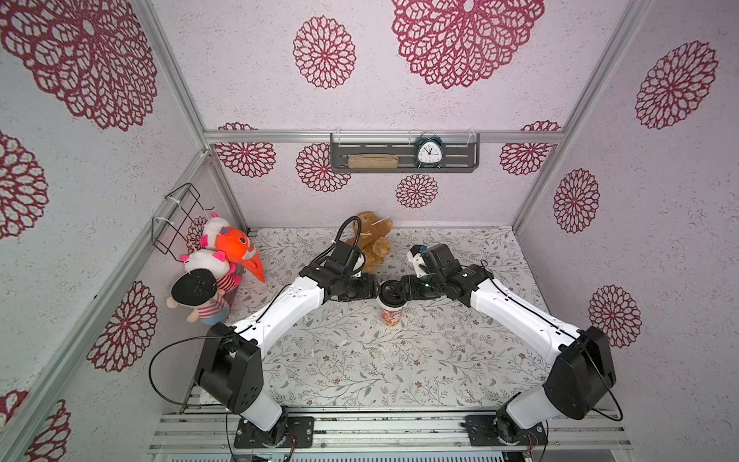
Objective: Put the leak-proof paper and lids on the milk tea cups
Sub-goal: Secure the cup lid on the cup.
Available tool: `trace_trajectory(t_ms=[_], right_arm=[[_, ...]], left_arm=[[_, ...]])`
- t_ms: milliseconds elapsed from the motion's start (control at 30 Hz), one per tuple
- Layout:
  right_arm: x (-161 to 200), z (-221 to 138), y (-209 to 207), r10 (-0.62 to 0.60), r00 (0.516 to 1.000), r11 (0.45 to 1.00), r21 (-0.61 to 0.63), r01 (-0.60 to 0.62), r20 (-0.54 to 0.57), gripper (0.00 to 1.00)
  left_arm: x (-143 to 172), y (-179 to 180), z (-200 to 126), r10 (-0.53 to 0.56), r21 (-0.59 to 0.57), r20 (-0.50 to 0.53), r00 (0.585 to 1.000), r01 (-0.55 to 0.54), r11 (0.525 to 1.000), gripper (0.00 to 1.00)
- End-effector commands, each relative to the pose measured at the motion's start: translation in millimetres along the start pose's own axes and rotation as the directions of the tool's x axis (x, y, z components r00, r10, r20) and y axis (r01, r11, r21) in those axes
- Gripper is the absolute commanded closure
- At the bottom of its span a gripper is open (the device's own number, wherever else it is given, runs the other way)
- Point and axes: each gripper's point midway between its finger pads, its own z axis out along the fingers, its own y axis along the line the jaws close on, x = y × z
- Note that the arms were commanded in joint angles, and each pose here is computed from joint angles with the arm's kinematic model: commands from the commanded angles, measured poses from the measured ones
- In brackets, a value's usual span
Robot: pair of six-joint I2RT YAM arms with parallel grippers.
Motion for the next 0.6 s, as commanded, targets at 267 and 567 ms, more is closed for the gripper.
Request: trace_trajectory(t_ms=[267,567], right_arm=[[84,26,-51,0.041,0.958,0.983,0.182,0.012,-0.285,0.50],[94,31,-56,0.061,0.952,0.981,0.194,-0.001,-0.300,0.50]], left_arm=[[88,68,49,-0.115,-0.166,-0.213,0.970,0.080,0.983,0.38],[128,101,71,-0.169,-0.229,-0.266,0.949,0.108,0.967,0.39]])
